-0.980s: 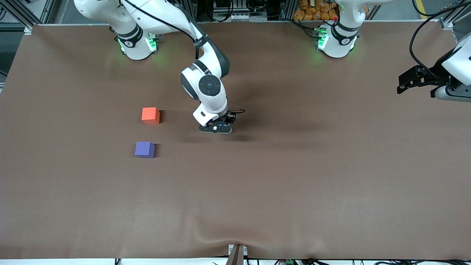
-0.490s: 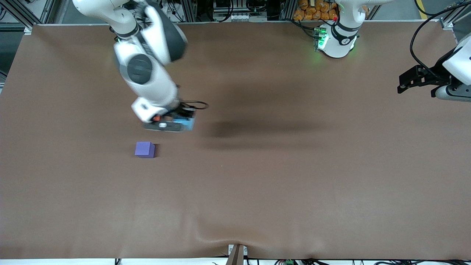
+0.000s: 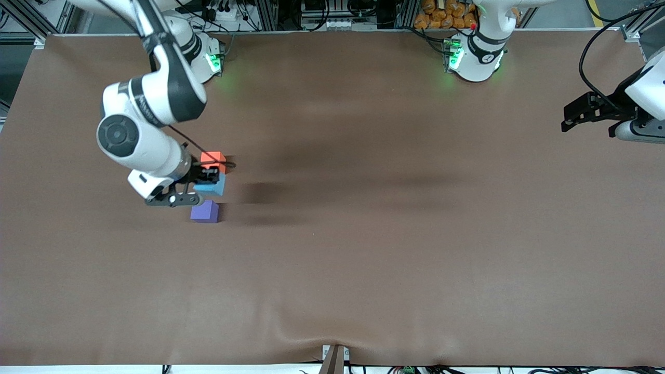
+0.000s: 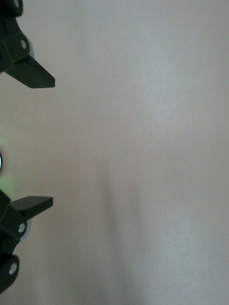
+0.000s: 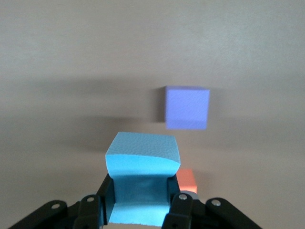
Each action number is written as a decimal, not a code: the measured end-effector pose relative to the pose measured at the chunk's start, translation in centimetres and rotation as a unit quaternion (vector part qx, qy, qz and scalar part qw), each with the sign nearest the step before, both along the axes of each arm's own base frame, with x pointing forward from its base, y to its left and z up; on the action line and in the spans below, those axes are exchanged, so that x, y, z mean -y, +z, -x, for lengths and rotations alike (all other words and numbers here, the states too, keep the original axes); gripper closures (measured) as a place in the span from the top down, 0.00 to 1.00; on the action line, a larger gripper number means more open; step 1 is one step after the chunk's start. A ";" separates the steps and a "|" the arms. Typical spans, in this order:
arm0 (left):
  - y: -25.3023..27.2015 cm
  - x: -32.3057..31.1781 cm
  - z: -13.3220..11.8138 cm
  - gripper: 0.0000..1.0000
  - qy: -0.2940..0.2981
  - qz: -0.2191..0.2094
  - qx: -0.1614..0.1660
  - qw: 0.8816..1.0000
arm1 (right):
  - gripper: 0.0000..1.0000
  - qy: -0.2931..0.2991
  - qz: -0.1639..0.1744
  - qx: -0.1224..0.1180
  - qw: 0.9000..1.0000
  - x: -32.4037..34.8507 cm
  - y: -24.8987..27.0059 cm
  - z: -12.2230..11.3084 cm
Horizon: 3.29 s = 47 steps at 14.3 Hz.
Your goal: Place blue block between orange and purple blocks
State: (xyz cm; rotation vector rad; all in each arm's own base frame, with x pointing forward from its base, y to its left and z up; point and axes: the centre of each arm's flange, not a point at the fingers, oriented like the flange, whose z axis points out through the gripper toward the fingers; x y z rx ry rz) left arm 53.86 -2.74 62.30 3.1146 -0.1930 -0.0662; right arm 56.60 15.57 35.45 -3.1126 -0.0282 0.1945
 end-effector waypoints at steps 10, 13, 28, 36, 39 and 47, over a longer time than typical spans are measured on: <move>-0.1 0.0 0.0 1.00 0.000 0.000 -0.001 1.000 | 0.48 0.035 0.008 -0.014 0.999 4.0 -6.1 1.2; -0.1 0.0 0.0 1.00 0.000 0.000 -0.001 1.000 | 0.48 0.036 0.010 -0.021 0.999 4.1 -7.4 1.6; -0.7 0.0 -0.3 1.00 0.000 0.000 -0.007 1.000 | 0.48 0.037 0.011 -0.013 0.999 4.4 -11.9 3.5; -0.7 0.0 -0.3 1.00 0.000 0.000 -0.007 1.000 | 0.48 0.037 0.012 -0.014 0.999 4.4 -12.9 3.9; -0.6 0.2 -0.3 1.00 0.002 0.000 -0.008 1.000 | 0.48 0.037 0.012 -0.009 0.999 4.4 -13.3 4.1; -0.7 0.4 -0.2 1.00 0.001 -0.001 -0.011 1.000 | 0.82 0.037 0.012 -0.016 0.999 4.3 -13.1 4.1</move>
